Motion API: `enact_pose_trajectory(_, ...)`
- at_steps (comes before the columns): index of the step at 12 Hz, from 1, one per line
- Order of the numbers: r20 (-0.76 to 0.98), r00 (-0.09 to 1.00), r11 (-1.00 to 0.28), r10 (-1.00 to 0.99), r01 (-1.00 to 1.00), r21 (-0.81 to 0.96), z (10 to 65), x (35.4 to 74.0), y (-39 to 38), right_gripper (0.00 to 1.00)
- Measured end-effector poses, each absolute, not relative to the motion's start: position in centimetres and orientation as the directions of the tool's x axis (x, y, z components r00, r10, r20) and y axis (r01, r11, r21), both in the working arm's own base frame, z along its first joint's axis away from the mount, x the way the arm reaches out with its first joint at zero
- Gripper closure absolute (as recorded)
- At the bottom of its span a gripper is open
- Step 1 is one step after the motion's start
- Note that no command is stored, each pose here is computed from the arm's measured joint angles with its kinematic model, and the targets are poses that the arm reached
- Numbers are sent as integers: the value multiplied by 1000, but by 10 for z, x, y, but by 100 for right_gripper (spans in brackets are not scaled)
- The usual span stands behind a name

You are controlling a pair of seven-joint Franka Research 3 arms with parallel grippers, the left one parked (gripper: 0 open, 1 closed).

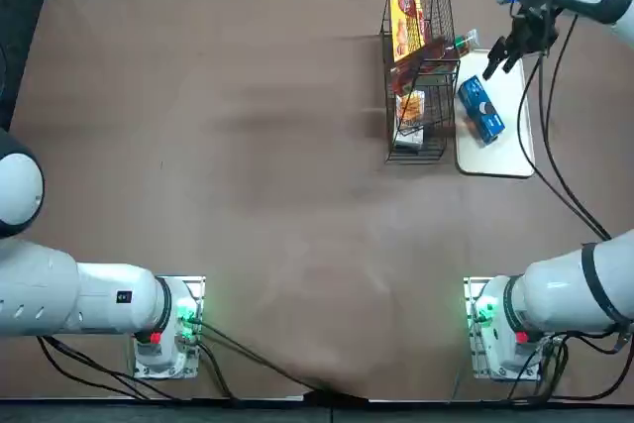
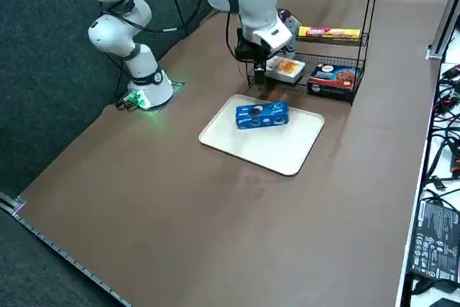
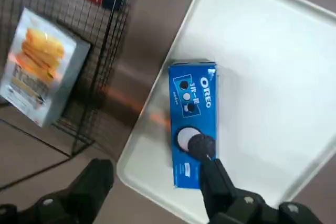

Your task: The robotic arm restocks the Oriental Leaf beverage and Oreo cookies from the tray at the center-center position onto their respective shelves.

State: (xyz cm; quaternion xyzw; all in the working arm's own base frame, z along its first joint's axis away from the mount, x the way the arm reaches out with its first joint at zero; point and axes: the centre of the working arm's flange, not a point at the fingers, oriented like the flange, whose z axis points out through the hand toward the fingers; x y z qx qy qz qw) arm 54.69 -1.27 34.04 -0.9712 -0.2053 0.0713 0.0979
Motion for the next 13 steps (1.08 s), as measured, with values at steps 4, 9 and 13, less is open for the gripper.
enact_pose_trajectory(4,-78,870,-860,486,461,-218,307,549,-18,0)
enact_pose_trajectory(9,-58,878,-869,475,458,-186,261,546,-21,0)
enact_pose_trajectory(13,-88,909,-903,408,388,-184,240,545,-18,0)
